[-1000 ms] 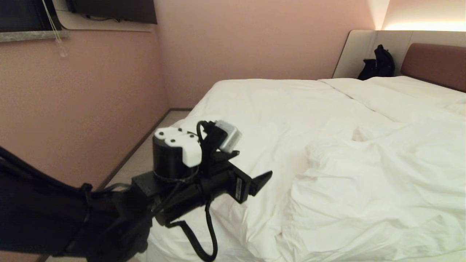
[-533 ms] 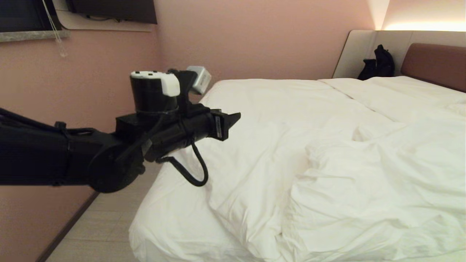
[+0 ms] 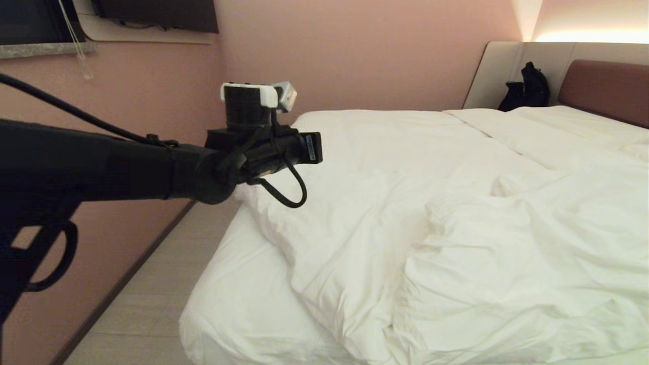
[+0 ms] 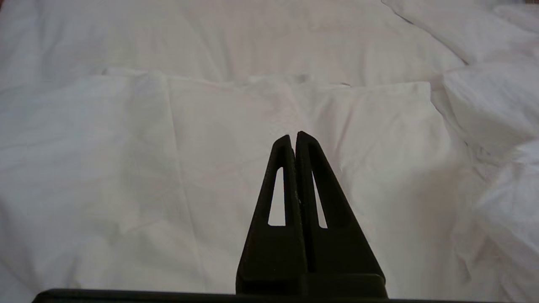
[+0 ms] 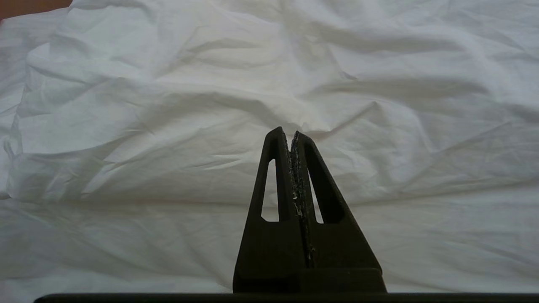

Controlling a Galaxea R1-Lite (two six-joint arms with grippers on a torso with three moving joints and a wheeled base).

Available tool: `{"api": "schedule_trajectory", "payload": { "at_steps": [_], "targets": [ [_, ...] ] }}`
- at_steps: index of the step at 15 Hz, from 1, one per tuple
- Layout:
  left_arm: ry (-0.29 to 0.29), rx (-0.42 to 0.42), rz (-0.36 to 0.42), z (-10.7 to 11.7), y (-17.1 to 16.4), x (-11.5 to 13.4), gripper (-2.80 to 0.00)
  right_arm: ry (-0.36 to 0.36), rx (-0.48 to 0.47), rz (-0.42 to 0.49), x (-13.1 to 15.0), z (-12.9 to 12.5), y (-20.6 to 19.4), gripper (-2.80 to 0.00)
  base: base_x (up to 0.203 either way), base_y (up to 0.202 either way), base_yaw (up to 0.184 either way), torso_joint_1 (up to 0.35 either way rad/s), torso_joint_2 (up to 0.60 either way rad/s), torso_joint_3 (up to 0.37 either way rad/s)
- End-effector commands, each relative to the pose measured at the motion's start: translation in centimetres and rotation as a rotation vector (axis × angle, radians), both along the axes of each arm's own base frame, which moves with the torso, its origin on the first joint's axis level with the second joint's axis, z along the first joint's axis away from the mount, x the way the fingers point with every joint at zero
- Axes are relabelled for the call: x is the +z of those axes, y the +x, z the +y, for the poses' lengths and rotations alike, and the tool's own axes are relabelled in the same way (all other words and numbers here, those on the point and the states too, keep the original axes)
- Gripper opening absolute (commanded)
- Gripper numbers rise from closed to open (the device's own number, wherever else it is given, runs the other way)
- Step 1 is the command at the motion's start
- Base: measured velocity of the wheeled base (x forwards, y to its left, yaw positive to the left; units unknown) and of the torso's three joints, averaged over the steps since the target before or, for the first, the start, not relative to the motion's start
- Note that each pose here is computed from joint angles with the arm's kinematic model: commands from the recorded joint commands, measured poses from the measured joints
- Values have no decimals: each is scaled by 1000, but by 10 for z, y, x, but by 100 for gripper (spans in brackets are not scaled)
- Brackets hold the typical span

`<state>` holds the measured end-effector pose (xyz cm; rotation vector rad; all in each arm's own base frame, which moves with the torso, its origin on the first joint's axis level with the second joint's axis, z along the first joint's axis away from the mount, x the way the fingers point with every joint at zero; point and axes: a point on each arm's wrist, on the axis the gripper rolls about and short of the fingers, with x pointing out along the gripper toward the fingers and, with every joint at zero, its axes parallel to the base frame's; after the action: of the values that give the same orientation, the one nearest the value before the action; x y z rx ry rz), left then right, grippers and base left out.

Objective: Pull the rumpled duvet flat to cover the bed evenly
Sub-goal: Flatten the corners of the folded blanket

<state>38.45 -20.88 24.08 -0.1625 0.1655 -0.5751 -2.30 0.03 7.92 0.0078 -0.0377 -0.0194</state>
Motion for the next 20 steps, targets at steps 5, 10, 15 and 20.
{"api": "schedule_trajectory", "payload": {
  "at_steps": [5, 10, 15, 20],
  "targets": [
    [35, 15, 93, -21, 57, -44, -280, 0, 0, 1, 0, 0, 0, -280, 0, 0, 0, 0, 0, 0],
    [110, 20, 201, -21, 78, -98, -280, 1, 0, 1, 0, 0, 0, -280, 0, 0, 0, 0, 0, 0],
    [175, 14, 157, -19, 87, -115, -280, 0, 0, 1, 0, 0, 0, -280, 0, 0, 0, 0, 0, 0],
    [177, 18, 148, -18, 93, -127, -280, 0, 0, 1, 0, 0, 0, -280, 0, 0, 0, 0, 0, 0]
  ]
}}
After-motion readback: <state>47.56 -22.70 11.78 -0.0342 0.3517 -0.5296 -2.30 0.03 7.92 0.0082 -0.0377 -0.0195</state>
